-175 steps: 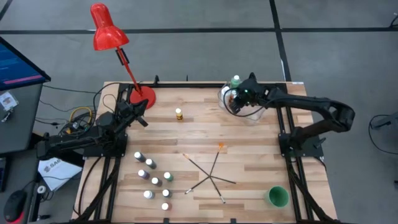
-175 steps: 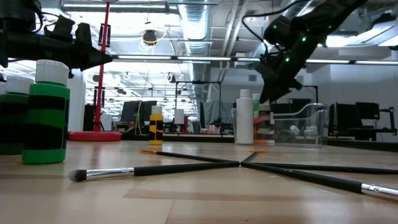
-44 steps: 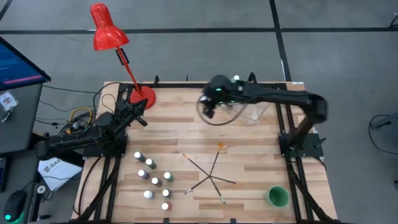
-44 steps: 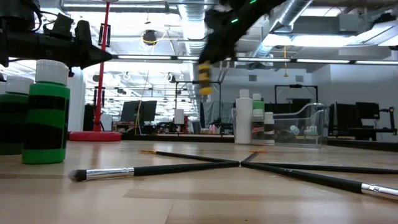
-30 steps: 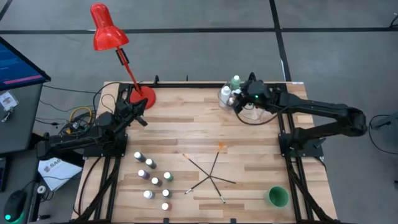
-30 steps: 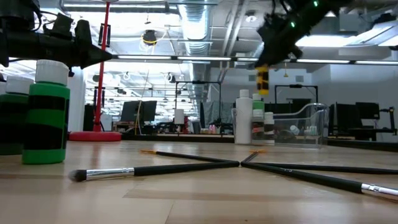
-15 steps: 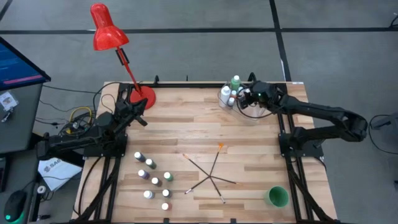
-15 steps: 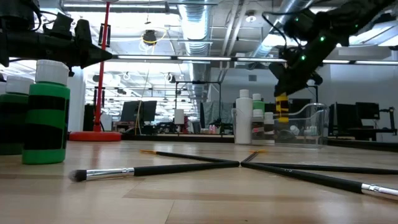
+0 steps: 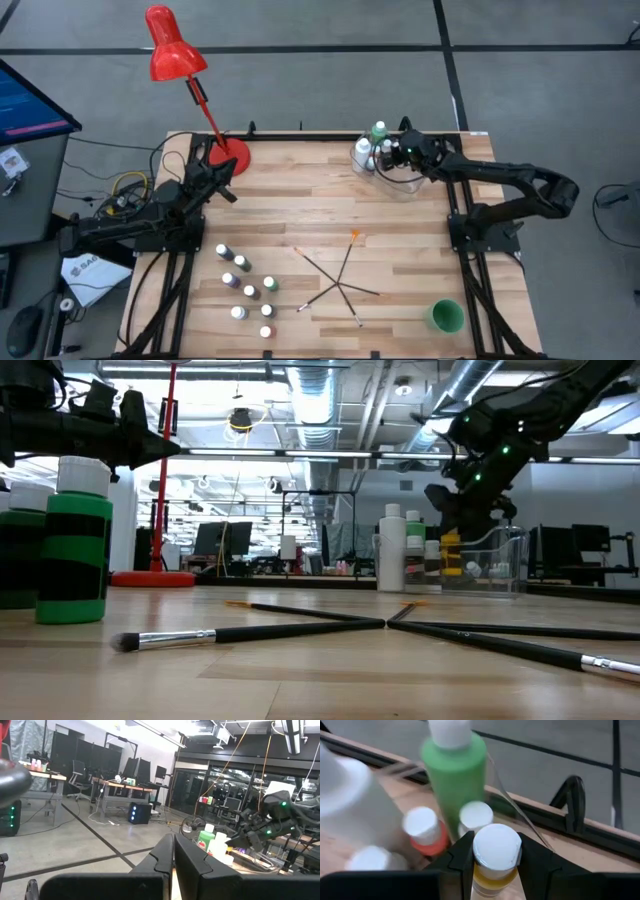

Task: Pick & Place Paint Supplies
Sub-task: Put the small yellow paint bottle into the transparent bin

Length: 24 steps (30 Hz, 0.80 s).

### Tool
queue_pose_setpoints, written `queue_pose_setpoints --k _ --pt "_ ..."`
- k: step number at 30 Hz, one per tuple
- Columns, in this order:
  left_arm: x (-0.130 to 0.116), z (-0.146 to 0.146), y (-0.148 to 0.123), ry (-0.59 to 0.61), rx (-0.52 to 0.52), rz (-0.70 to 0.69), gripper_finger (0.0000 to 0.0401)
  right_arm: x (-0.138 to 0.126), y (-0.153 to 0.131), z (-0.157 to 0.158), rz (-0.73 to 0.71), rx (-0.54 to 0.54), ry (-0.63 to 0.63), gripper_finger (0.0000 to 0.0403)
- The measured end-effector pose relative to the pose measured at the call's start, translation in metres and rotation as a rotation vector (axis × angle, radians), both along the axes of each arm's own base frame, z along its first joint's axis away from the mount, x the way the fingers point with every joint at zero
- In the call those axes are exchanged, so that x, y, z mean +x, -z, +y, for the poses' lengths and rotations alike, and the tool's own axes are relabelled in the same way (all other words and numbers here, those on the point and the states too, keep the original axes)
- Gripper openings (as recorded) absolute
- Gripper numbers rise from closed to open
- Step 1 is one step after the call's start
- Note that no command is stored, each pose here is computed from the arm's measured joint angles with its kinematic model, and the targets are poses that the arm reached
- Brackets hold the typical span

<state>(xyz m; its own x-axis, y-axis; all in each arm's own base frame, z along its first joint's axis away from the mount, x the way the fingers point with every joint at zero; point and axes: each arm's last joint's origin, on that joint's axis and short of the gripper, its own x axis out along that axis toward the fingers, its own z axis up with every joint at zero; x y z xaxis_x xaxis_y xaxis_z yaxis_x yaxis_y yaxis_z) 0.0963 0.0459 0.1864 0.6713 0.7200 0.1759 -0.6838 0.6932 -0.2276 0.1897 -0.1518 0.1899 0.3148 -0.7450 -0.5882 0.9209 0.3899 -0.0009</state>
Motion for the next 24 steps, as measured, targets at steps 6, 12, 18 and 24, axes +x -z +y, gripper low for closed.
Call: queue_pose_setpoints --k 6,12,18,24 --pt "0.000 0.000 0.000 0.000 0.000 0.000 0.0008 0.004 0.012 -0.004 0.032 0.007 0.047 0.0111" --pt "0.000 0.000 0.000 0.000 0.000 0.000 0.0008 0.007 0.020 -0.007 0.059 0.010 0.064 0.0121" --pt "0.000 0.000 0.000 0.000 0.000 0.000 0.0008 0.010 0.025 -0.009 0.058 0.008 0.064 0.0124" --pt "0.000 0.000 0.000 0.000 0.000 0.000 0.0008 0.011 0.027 -0.010 0.060 0.009 0.064 0.0149"
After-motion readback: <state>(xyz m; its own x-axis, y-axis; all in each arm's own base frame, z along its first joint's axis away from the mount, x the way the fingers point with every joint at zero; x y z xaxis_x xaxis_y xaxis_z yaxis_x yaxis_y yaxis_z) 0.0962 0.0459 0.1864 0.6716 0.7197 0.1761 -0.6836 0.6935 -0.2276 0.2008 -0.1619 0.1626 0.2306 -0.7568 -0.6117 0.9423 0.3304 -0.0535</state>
